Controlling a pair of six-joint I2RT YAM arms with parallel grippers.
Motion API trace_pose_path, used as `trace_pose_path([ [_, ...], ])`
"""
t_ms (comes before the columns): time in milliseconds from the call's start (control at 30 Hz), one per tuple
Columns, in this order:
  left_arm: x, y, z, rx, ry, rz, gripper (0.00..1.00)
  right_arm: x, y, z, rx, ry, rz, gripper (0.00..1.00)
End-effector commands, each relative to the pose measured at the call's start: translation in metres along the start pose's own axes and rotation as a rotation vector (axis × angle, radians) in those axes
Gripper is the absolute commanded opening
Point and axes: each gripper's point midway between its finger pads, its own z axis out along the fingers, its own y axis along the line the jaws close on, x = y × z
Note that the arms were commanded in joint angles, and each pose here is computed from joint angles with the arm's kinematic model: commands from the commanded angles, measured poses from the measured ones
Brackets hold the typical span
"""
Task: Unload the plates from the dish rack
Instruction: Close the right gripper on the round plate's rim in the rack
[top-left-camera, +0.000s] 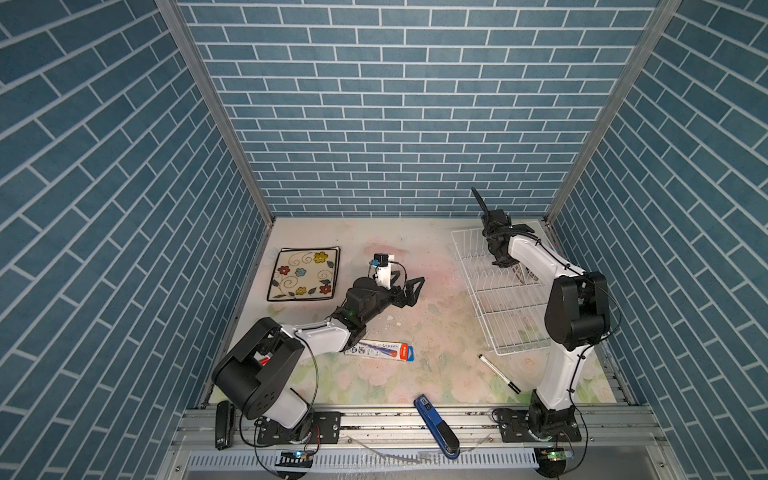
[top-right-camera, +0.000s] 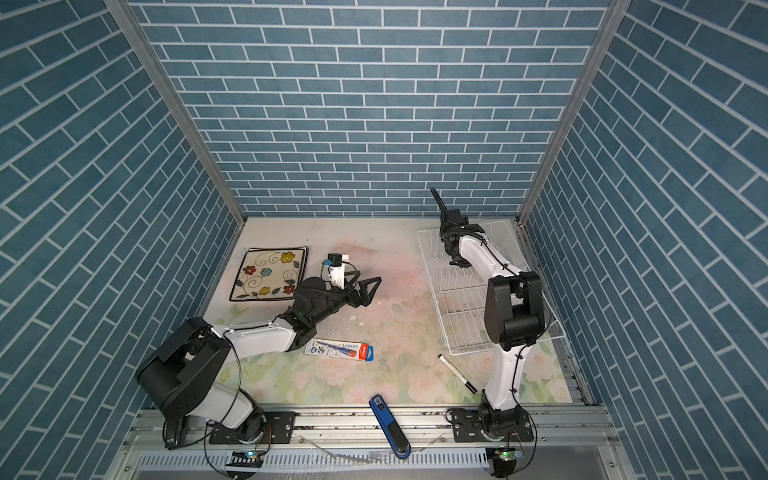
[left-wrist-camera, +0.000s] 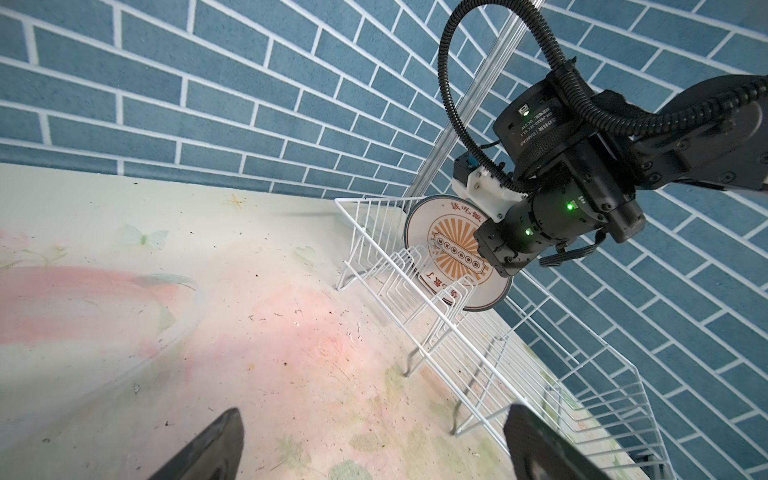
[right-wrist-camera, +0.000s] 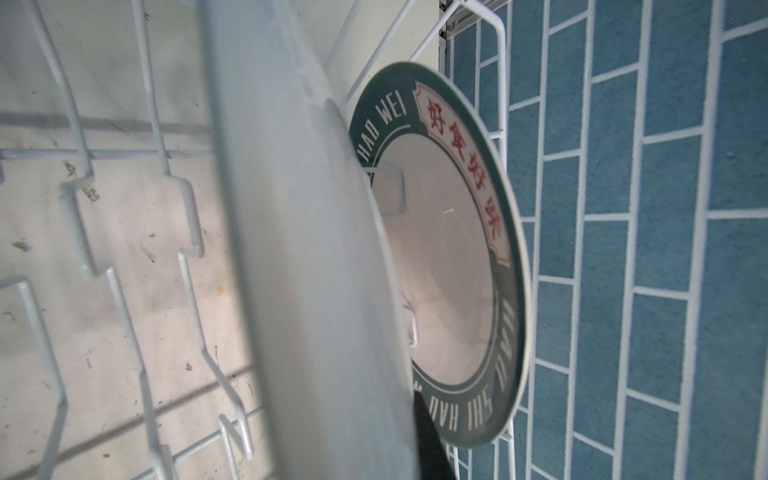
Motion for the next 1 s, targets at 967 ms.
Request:
trace_pose_path([
  [967,0.001,-0.003,-0.01,-0.017,-0.001,-0.012,1.0,-0.005,-0.039,-0.036,0.058,-0.072,-0.018,0.0],
])
